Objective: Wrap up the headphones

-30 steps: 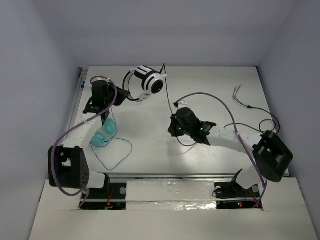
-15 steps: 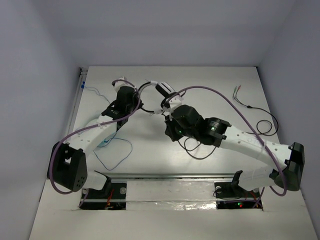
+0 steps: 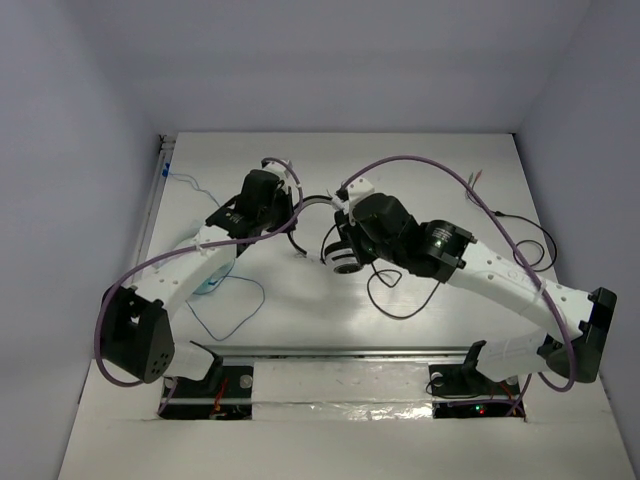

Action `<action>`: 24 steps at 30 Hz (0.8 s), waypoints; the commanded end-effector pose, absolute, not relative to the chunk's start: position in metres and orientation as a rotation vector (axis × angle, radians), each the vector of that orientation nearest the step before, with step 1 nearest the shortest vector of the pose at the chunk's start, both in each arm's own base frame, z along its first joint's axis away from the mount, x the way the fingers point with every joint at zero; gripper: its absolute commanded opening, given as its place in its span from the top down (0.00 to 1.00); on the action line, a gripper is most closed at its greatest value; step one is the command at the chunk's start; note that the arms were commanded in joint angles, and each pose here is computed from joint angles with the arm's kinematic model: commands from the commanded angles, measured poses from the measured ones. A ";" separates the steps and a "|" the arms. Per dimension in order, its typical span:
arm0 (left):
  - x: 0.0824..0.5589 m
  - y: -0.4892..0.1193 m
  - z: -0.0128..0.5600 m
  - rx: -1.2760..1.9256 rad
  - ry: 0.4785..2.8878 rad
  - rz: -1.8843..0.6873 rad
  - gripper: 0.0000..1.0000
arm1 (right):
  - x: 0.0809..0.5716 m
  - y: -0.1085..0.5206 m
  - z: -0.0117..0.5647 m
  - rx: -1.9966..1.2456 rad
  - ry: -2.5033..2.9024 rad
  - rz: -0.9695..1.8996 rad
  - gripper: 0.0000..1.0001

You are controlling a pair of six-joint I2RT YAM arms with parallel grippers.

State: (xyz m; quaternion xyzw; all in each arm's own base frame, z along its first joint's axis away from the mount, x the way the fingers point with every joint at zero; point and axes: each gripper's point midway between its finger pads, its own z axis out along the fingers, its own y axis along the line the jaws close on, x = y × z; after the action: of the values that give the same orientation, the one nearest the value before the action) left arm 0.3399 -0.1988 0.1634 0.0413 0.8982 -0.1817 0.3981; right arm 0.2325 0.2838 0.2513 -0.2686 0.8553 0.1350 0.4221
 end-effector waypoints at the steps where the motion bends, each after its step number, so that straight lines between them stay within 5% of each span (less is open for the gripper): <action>1: 0.337 -0.224 0.207 0.293 2.181 -0.601 1.00 | 0.258 0.261 0.276 -0.583 2.080 0.219 1.00; 12: 0.312 -0.239 0.201 0.504 2.181 -0.718 1.00 | 0.315 0.226 0.284 -0.355 1.994 -0.036 0.97; 24: 0.310 -0.248 0.250 0.486 2.042 -0.905 1.00 | 0.346 0.216 0.269 -0.161 1.977 0.222 0.73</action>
State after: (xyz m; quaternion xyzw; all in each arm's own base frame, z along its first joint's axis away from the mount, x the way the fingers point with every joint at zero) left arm 0.3092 -0.2360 0.1843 0.1901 0.8681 -0.2878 0.3570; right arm 0.3393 0.2052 0.2456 -0.1055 0.8576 0.0129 0.5033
